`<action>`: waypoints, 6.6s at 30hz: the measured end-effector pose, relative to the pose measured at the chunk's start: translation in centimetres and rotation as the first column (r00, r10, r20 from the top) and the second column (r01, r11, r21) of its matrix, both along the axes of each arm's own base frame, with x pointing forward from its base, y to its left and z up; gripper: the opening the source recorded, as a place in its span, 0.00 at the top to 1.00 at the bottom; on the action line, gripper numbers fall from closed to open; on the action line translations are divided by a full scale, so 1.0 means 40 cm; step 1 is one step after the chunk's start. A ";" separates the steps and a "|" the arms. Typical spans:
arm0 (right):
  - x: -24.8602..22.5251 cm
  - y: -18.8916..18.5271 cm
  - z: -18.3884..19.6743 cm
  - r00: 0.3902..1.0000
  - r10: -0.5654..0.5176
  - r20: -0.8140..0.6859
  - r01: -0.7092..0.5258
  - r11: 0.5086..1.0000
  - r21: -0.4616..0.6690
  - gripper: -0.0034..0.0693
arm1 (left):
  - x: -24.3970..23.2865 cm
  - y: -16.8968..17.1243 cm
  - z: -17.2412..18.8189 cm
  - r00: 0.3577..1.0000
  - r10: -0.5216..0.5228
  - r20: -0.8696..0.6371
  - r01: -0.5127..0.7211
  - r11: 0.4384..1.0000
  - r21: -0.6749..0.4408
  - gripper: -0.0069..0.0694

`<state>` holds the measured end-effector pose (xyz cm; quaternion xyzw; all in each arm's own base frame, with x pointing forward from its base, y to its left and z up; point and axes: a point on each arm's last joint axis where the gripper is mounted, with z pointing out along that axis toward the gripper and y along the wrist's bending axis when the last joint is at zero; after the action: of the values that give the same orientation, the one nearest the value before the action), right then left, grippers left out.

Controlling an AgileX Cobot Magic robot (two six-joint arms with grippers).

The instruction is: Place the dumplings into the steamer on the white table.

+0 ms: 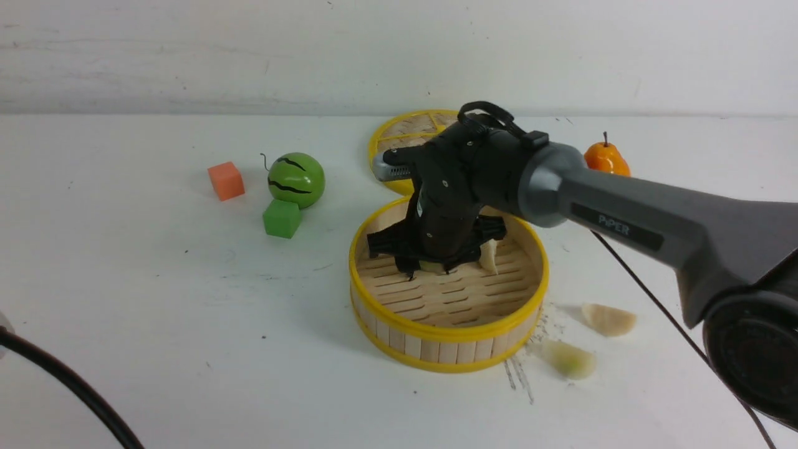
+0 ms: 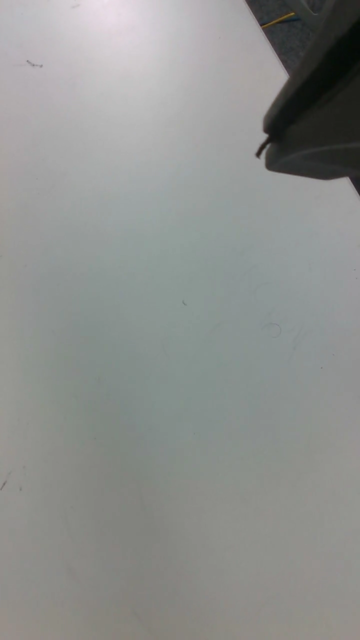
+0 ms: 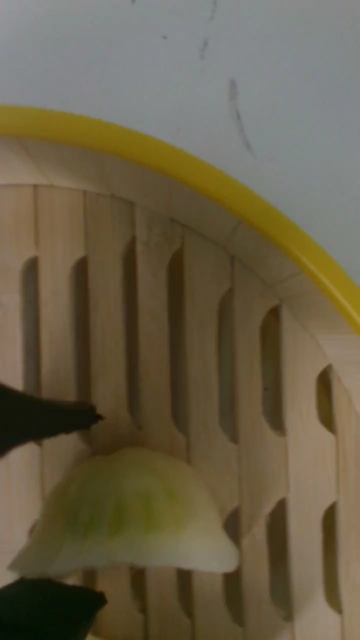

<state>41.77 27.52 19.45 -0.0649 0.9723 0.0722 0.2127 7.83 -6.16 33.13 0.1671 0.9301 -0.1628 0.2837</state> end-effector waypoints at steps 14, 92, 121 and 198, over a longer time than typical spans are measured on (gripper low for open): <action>-0.197 -0.078 0.368 0.946 0.323 0.031 -0.317 0.940 -0.125 0.21 | -0.002 0.010 -0.006 1.000 0.004 -0.015 -0.003 0.999 0.050 0.90; -0.054 -0.037 0.000 0.964 0.264 -0.025 -0.262 0.962 0.074 0.49 | -0.007 0.004 -0.006 0.998 -0.068 -0.007 0.068 0.996 0.058 0.81; -0.078 -0.501 0.071 0.985 0.047 -0.164 -0.063 0.993 -0.097 0.39 | -0.006 0.008 -0.007 0.998 -0.064 -0.002 0.064 0.995 0.077 0.79; -0.407 -0.313 0.434 0.894 0.388 0.223 -0.399 0.917 0.003 0.81 | -0.287 0.280 0.021 0.816 0.302 0.493 -0.156 0.936 -0.315 0.71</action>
<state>25.50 15.01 36.82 -0.2624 0.9078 0.1297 0.3003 -3.63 5.05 33.96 0.0528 0.7979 -0.1946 0.5681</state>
